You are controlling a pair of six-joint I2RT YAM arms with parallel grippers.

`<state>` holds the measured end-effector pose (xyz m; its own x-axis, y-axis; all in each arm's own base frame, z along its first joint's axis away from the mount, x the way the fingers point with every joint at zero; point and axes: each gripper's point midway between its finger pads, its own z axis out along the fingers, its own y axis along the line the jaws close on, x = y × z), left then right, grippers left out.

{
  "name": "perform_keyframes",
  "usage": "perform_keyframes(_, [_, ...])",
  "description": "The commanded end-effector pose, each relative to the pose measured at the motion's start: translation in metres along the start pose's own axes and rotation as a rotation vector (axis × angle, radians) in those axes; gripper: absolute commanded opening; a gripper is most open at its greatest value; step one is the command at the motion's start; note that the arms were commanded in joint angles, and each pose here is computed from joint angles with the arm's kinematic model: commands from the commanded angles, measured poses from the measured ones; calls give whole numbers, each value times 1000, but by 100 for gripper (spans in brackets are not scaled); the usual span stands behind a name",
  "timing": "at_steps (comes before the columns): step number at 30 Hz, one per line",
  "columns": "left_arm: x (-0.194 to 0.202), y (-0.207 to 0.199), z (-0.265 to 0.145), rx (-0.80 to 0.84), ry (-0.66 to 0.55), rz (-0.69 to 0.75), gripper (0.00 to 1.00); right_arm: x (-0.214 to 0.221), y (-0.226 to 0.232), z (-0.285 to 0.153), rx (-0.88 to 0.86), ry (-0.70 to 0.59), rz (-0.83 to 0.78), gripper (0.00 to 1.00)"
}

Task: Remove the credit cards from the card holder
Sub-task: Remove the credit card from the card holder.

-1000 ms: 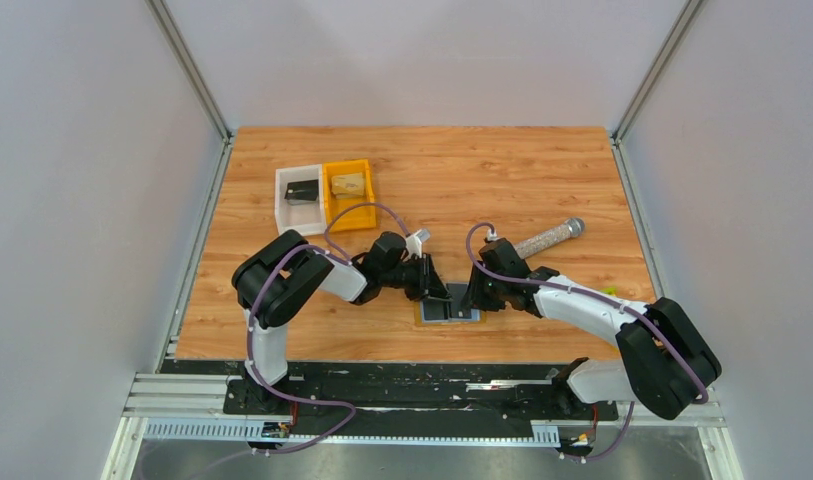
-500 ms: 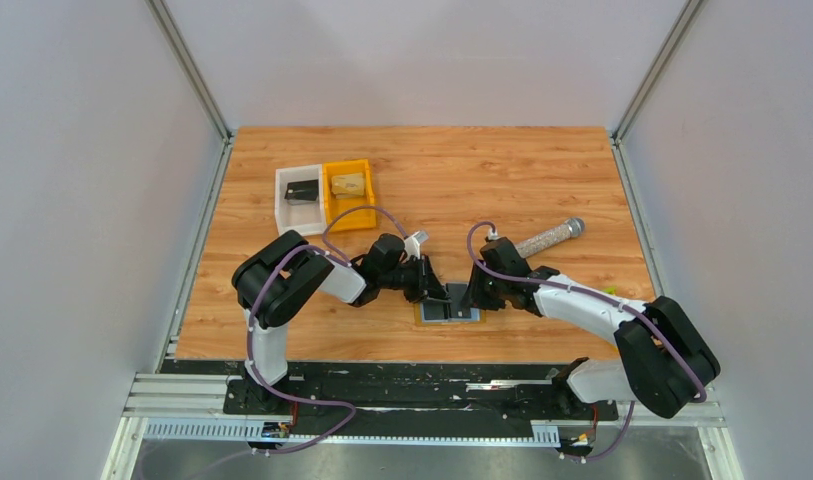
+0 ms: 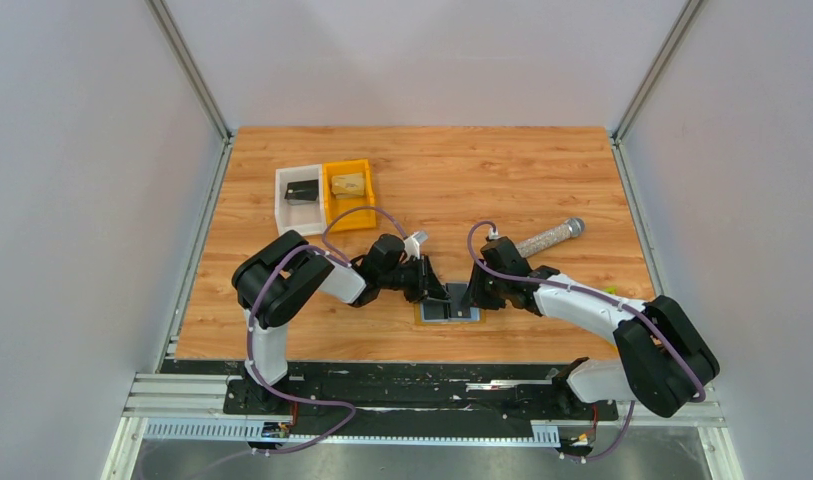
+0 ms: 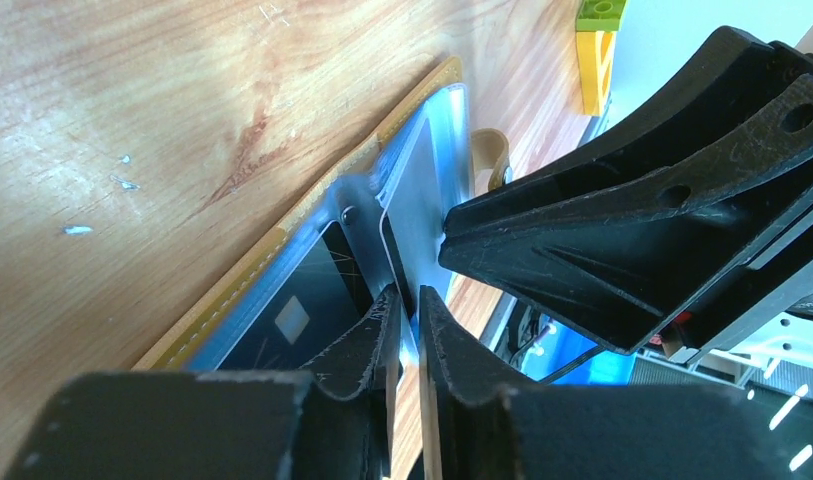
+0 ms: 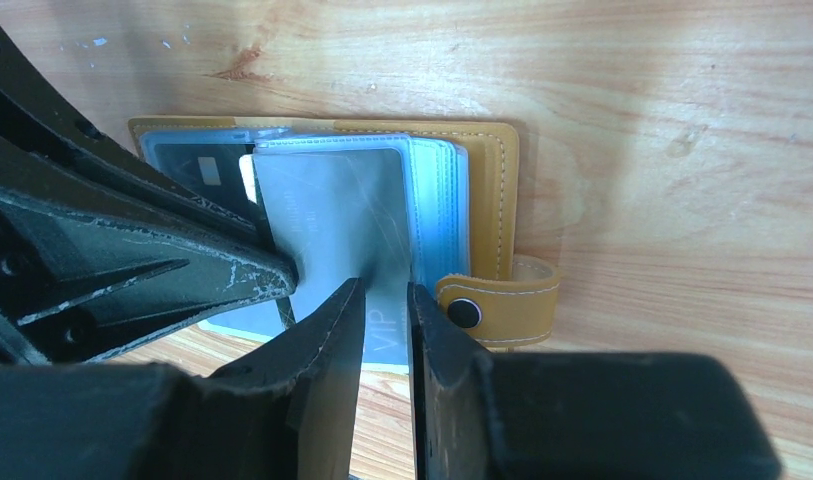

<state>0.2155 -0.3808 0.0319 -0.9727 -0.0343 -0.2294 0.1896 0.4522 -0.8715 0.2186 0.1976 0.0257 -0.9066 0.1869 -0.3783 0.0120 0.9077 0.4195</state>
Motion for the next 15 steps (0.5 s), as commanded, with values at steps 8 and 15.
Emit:
perform_keyframes(8, [-3,-10,-5,29,-27,41,0,5,-10,6,24,12,5,23])
perform_keyframes(15, [-3,-9,-7,34,-29,37,2,6,-12,6,25,11,9,23])
